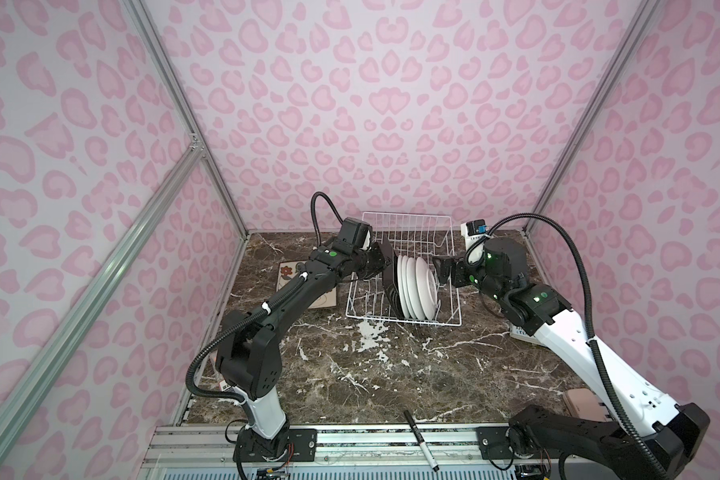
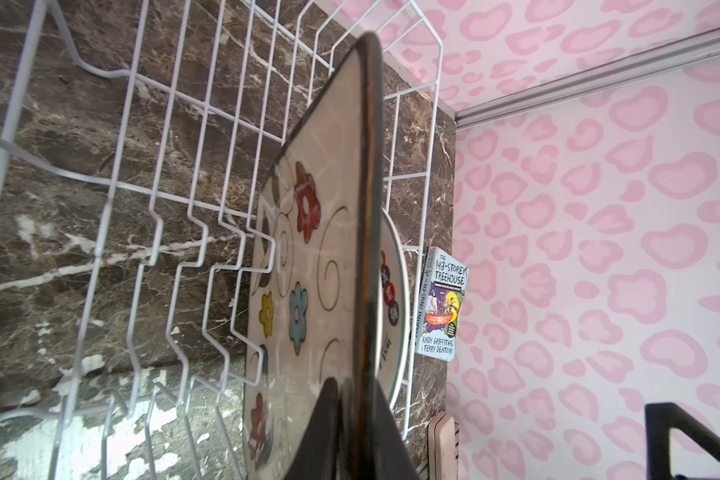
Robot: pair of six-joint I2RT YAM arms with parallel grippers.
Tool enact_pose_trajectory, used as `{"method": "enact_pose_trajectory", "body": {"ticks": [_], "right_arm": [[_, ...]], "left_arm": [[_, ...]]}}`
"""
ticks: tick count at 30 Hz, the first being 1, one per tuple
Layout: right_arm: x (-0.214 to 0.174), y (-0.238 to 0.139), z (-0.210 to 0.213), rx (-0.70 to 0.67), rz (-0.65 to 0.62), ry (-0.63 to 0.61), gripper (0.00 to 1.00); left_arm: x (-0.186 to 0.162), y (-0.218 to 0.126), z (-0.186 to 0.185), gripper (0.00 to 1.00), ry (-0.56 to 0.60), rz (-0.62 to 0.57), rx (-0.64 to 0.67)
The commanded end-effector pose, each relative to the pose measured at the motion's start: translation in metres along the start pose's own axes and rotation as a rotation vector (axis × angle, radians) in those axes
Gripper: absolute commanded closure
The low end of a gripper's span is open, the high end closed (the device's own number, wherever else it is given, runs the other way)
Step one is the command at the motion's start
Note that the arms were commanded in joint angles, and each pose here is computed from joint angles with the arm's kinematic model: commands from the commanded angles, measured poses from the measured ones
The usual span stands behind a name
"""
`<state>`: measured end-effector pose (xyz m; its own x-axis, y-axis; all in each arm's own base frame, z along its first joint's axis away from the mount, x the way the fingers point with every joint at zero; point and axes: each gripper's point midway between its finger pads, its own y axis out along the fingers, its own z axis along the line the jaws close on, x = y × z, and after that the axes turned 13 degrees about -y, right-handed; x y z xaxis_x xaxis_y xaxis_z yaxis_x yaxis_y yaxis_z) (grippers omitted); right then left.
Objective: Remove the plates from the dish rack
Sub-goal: 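Hold the grasped plate with the left gripper while the right gripper steadies the white plates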
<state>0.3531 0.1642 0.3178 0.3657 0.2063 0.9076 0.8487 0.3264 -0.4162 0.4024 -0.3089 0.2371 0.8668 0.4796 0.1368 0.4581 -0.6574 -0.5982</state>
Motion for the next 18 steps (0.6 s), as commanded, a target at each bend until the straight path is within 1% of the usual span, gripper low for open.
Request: {"method": "enact_pose_trajectory", "body": {"ticks": [1, 8, 18], "right_arm": [[0.001, 0.001, -0.002, -0.001, -0.005, -0.012, 0.01], [-0.003, 0.003, -0.005, -0.003, 0.004, -0.007, 0.01], [-0.007, 0.007, -0.007, 0.004, 0.012, 0.002, 0.01]], "left_arm": [[0.003, -0.008, -0.055, 0.96, 0.021, -0.008, -0.195], [-0.007, 0.004, -0.054, 0.96, -0.001, 0.024, -0.193], [-0.006, -0.007, -0.056, 0.96, 0.050, 0.004, -0.169]]}}
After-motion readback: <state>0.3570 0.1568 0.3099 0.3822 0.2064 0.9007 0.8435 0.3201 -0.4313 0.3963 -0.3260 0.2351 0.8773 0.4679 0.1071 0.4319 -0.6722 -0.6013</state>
